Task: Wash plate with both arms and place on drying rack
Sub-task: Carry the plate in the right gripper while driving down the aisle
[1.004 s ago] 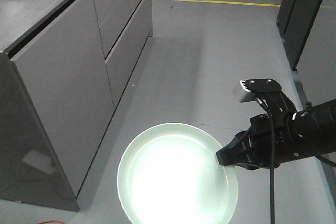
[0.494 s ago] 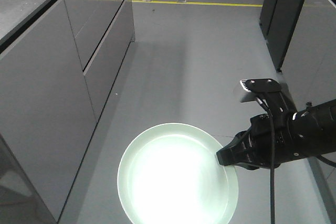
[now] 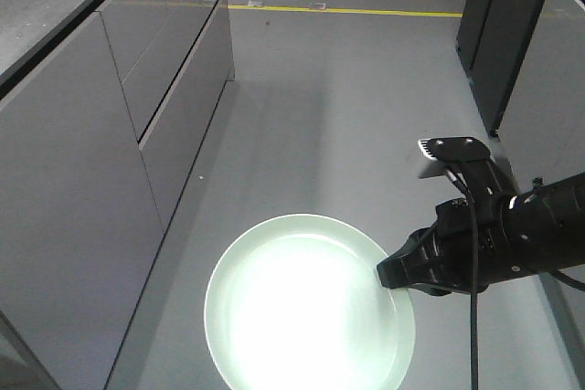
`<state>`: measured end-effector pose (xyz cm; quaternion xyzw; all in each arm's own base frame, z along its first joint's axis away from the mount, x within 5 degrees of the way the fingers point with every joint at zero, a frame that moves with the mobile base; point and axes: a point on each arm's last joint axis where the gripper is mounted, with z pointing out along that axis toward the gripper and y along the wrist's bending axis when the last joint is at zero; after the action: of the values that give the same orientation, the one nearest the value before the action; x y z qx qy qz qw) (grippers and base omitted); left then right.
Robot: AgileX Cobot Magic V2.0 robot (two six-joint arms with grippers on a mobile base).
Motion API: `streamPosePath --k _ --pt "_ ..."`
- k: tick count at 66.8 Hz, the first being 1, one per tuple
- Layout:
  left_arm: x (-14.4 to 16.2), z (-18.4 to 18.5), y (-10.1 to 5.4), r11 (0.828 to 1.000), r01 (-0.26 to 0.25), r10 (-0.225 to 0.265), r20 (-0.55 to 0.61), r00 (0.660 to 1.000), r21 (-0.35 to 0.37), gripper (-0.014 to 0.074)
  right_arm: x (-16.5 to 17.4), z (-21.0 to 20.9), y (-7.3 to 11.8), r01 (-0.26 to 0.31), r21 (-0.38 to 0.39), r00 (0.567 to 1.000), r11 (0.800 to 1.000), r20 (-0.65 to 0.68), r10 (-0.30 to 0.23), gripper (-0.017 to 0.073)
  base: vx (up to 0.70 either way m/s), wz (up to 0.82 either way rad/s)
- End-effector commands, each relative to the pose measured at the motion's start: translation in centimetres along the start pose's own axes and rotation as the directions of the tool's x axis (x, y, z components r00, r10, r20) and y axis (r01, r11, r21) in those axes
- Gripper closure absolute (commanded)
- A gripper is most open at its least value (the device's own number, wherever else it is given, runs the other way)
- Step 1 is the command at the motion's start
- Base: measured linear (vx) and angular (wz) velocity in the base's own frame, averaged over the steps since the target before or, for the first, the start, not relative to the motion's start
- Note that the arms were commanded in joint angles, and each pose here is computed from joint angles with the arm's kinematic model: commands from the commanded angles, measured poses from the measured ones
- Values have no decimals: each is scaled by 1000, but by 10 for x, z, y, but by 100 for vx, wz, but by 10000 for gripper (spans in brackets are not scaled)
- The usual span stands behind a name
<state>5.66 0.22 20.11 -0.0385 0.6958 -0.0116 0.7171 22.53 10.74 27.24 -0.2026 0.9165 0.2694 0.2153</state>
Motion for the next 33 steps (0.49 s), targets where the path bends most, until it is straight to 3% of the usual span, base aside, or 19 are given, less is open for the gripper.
streamPosePath --k 1,33 --pt "-17 -3 -1 1000 8 -10 116 993 15 600 -9 -11 8 8 -17 997 1000 77 -7 561 19 5" --pt "-17 -3 -1 1000 8 -10 116 993 15 600 -9 -11 8 8 -17 997 1000 77 -7 561 18 -1"
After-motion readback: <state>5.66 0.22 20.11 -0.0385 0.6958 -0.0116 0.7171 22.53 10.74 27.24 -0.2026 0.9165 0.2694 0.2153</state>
